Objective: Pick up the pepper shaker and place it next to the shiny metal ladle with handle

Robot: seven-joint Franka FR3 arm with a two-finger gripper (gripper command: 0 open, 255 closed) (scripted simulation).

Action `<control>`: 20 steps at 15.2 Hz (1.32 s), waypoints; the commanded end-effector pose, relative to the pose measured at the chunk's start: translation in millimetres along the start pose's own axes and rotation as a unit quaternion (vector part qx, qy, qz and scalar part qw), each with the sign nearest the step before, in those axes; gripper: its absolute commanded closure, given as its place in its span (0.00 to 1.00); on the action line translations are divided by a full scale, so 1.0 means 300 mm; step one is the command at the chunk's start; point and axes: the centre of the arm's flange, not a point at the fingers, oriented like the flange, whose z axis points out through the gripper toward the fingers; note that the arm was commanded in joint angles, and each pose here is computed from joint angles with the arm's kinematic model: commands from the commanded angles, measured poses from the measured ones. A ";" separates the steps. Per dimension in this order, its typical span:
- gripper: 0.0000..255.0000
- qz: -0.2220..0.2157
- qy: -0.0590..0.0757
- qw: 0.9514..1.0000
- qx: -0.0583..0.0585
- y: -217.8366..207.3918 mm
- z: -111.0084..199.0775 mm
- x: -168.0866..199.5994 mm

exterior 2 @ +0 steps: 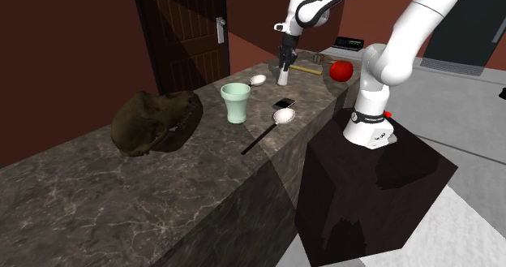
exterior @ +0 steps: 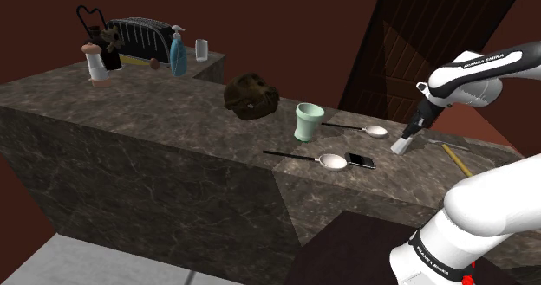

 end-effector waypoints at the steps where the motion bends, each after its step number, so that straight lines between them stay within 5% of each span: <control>1: 1.00 0.000 0.000 1.000 0.000 -0.001 0.009 0.002; 7: 1.00 0.000 0.000 1.000 0.000 -0.001 0.009 0.002; 8: 0.00 0.000 0.000 1.000 0.000 -0.001 0.009 0.002; 13: 0.00 0.000 0.000 1.000 0.000 -0.001 0.009 0.002; 17: 0.00 0.000 0.000 1.000 0.000 -0.001 -0.158 0.002; 20: 0.00 0.000 0.000 1.000 0.000 -0.001 -0.158 0.002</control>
